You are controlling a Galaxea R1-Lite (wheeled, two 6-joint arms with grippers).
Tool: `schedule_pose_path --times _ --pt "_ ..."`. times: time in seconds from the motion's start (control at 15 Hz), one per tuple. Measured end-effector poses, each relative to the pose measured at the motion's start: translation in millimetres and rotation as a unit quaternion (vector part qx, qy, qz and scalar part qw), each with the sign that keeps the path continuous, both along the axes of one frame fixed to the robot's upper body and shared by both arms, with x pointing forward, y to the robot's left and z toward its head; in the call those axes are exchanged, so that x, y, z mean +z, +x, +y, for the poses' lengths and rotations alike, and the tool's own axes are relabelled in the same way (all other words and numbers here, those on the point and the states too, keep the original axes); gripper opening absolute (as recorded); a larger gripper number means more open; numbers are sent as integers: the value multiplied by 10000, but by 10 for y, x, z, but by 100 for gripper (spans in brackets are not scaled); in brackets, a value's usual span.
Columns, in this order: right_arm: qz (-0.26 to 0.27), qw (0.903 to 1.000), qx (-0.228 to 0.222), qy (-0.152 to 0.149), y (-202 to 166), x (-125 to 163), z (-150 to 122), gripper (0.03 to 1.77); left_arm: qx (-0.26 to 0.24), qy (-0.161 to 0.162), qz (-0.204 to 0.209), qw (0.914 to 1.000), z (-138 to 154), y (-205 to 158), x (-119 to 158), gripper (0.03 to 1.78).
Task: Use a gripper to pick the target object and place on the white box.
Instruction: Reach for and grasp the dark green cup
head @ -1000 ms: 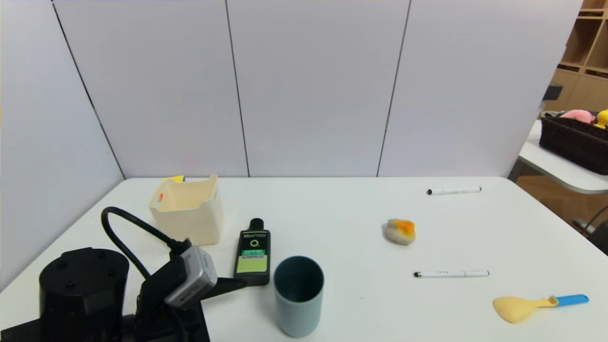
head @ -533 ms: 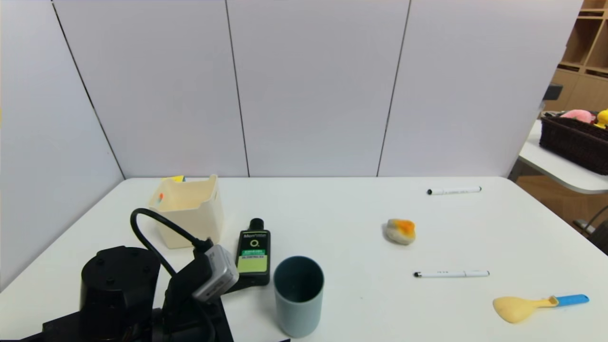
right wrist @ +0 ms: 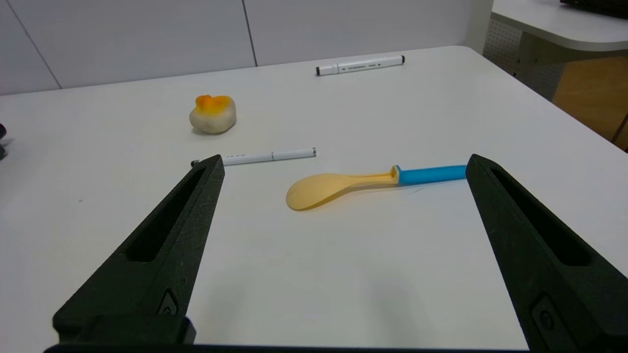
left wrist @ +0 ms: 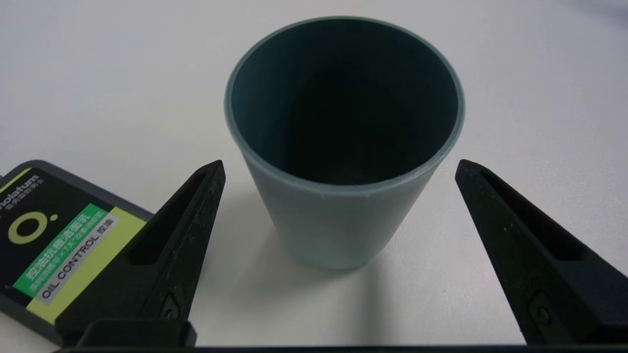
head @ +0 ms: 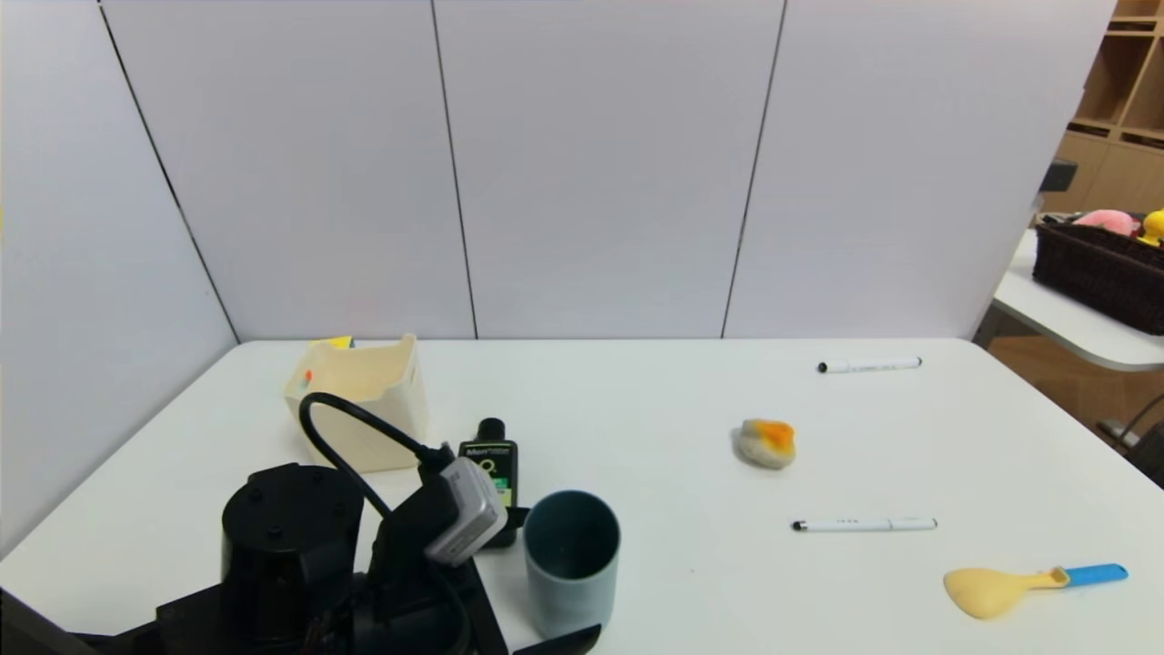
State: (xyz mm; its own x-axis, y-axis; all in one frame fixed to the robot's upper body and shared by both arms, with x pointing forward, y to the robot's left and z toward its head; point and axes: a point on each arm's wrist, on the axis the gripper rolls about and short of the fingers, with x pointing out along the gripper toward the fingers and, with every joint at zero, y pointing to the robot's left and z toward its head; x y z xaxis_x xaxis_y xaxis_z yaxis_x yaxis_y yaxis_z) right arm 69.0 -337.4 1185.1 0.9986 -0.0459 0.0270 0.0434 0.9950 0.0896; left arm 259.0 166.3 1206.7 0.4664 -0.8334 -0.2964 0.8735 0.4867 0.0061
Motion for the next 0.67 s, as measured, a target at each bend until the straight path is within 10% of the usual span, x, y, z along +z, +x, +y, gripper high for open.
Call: schedule_pose_path --times 0.67 --pt "0 10000 1 0 0 0 0 170 1 -1 -4 10000 -180 112 -127 169"
